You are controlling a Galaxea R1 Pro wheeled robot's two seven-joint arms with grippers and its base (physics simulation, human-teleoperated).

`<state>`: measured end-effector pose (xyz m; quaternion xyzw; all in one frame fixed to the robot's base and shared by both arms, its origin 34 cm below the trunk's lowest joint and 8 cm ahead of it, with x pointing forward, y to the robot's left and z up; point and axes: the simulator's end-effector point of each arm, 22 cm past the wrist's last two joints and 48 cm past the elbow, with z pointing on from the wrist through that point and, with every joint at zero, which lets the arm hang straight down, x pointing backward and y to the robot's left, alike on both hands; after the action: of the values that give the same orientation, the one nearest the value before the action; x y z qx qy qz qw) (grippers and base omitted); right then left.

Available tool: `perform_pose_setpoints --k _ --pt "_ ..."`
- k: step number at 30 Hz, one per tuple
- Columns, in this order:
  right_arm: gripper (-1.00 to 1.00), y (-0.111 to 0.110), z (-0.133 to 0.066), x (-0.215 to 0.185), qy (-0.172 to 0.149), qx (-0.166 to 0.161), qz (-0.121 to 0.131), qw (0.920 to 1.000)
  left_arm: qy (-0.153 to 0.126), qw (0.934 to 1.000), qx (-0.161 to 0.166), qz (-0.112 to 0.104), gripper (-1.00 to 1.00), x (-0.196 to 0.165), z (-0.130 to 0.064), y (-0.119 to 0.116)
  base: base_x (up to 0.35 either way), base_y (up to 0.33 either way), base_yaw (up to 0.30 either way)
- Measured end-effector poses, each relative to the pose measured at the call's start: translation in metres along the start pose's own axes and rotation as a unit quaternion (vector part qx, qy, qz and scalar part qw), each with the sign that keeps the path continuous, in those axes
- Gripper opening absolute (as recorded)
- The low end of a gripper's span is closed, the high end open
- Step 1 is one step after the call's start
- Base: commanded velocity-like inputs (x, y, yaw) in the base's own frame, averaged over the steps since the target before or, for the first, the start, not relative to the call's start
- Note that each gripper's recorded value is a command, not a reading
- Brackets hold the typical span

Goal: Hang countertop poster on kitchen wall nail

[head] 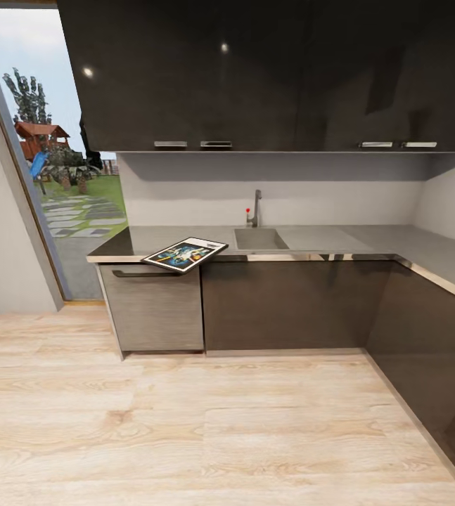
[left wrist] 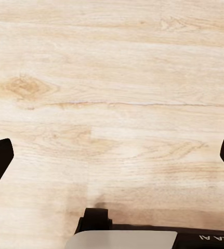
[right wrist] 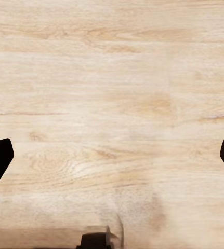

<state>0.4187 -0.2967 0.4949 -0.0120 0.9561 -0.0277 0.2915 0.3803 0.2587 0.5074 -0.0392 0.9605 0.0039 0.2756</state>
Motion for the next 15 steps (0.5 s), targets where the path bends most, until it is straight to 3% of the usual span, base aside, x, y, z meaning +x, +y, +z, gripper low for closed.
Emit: perform_pose_setpoints --k 6,15 --pt "1.0 -0.007 0.0 -0.005 -0.007 0.009 -0.002 0.9999 -0.01 1.0 0.001 0.001 1.0 -0.002 0.0 -0.001 0.038 0.0 0.0" --pt "1.0 -0.009 0.0 -0.007 -0.01 0.012 -0.004 0.9999 -0.028 0.9996 0.001 0.001 1.0 -0.009 -0.001 -0.001 0.28 0.0 0.0"
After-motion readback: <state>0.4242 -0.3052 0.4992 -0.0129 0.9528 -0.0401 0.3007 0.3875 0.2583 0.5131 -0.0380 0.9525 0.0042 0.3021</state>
